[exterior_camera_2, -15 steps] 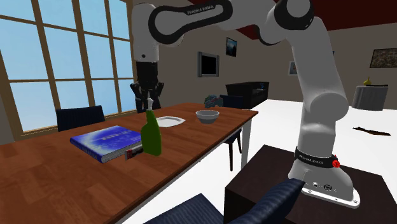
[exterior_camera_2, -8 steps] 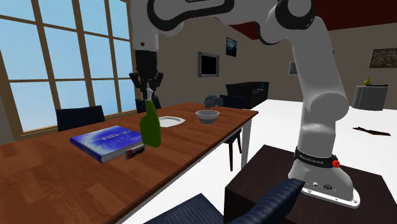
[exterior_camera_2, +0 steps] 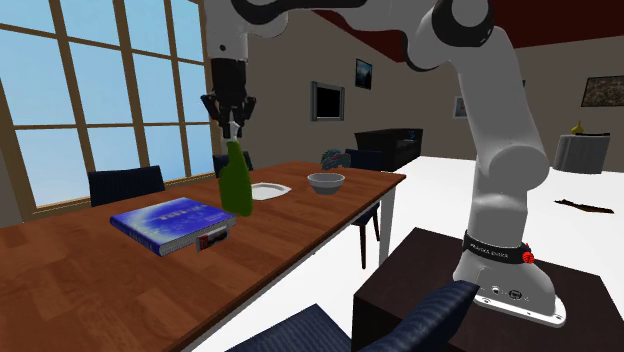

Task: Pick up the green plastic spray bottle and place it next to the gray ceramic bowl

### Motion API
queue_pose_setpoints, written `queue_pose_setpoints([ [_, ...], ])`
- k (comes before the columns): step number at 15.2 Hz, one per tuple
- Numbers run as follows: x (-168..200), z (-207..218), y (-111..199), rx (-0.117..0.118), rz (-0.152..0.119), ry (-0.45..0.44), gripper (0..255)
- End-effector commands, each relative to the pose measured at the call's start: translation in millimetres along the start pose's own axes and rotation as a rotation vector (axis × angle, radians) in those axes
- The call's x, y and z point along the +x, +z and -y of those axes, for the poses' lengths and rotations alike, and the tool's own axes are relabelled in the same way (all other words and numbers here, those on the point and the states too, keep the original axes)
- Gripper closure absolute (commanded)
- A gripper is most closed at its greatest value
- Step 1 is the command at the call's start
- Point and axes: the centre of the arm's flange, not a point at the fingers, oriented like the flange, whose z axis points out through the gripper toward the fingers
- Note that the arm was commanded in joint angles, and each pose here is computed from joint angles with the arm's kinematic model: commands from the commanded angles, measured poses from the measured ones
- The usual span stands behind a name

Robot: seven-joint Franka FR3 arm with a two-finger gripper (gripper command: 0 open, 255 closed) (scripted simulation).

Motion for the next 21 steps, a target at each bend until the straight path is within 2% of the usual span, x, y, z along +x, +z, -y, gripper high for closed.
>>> queue_pose_setpoints([
  [1, 0.0, -0.1, -10.5, 0.000, 0.000, 0.000, 255],
  [3, 0.6, -0.2, -20.8, 0.000, 0.000, 0.000, 255],
  [21, 8.9, -237.6, -17.6, 0.000, 0.000, 0.000, 255],
])
